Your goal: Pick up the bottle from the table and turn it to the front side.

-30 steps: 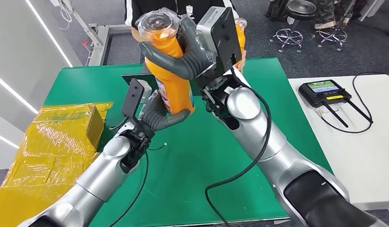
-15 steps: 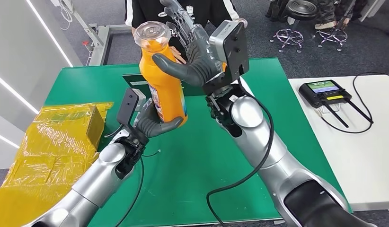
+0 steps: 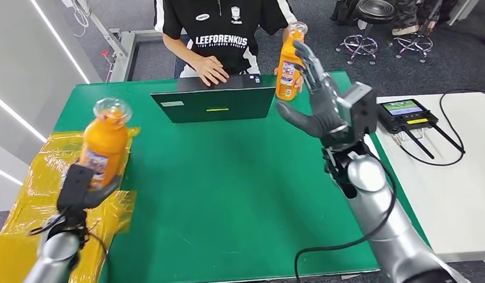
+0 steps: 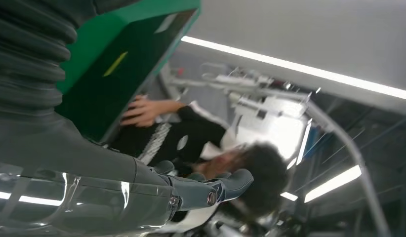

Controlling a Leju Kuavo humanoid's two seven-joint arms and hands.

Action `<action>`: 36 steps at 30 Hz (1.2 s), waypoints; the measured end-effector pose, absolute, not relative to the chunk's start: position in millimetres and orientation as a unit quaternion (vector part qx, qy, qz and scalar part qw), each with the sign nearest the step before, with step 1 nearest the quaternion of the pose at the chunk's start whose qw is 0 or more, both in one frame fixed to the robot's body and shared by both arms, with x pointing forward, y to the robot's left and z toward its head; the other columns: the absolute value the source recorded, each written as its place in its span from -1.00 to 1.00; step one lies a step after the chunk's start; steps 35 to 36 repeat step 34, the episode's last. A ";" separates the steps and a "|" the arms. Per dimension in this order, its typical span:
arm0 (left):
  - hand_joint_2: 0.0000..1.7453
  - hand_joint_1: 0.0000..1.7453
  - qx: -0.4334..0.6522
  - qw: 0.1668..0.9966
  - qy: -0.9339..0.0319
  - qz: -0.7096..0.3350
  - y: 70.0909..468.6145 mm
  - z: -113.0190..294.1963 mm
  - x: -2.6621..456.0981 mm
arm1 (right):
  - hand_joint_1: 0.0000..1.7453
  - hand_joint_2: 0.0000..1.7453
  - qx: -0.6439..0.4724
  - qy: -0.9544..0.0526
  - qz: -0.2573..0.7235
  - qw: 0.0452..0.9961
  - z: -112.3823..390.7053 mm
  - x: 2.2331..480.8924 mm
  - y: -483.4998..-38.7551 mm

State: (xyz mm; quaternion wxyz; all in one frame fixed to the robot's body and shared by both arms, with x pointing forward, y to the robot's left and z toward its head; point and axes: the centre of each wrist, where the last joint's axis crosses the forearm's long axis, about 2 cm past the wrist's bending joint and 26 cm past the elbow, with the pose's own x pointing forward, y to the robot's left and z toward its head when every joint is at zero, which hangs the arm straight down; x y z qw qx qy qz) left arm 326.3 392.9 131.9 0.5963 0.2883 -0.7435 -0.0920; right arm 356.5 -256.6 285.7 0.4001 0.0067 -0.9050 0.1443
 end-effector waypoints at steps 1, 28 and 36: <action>1.00 0.00 0.318 0.599 -0.729 -0.089 410.1 127.3 314.7 | -1.00 1.00 -0.002 -0.902 0.142 0.407 277.7 351.5 -266.6; 1.00 -1.00 0.176 0.578 -0.795 -0.050 415.7 161.4 282.6 | -1.00 1.00 -0.076 -0.880 0.108 0.457 228.7 299.8 -342.3; 1.00 -1.00 0.098 0.549 -0.828 -0.058 397.2 185.1 306.9 | -1.00 1.00 -0.081 -0.883 0.101 0.451 232.9 301.4 -345.5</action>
